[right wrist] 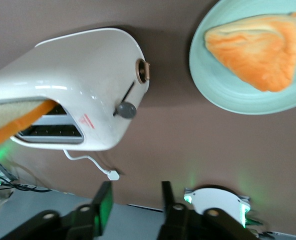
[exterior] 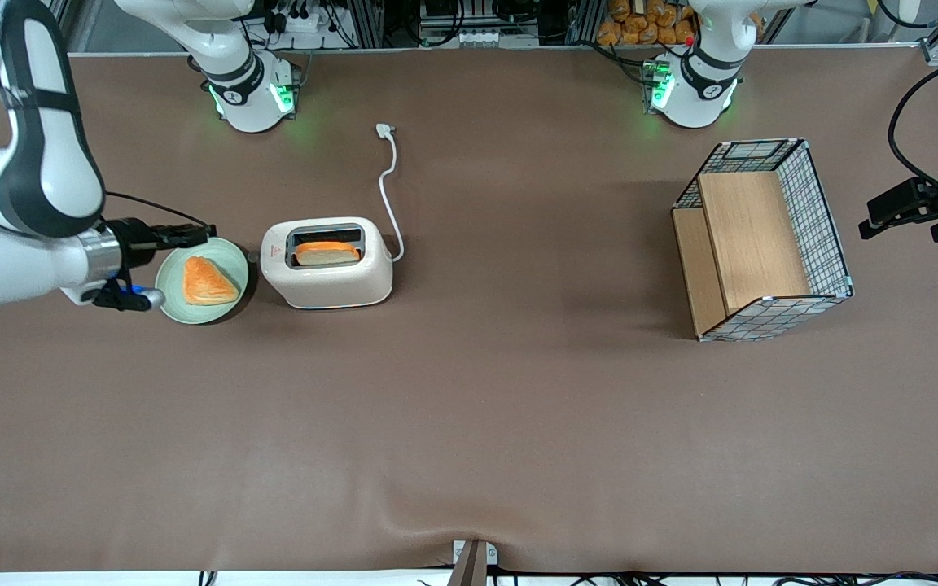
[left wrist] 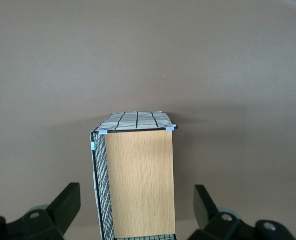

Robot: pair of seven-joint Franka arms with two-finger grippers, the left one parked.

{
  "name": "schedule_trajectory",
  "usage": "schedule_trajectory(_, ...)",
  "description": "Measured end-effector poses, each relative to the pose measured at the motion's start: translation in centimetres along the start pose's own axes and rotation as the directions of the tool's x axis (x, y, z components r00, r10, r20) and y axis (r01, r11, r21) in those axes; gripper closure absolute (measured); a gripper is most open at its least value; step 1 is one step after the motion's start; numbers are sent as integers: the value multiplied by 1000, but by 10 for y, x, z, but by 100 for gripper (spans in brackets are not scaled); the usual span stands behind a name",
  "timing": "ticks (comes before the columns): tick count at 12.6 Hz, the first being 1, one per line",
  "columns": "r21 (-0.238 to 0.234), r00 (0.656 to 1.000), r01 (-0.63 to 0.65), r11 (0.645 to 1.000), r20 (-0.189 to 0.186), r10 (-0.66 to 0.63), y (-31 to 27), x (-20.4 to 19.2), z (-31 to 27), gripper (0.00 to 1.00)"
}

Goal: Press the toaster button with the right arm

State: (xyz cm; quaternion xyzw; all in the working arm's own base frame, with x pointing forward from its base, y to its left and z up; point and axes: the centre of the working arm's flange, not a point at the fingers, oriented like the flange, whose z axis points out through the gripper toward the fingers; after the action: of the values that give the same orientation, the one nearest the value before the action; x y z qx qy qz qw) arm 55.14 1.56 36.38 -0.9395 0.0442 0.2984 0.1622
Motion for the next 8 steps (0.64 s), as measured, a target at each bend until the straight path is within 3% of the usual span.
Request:
schedule_trajectory(3,-21,1000,28,999,-9,-28,-22,21,24,96)
schedule_trajectory(8,-31,1000,26,999,15,-26,-22,43,50,99)
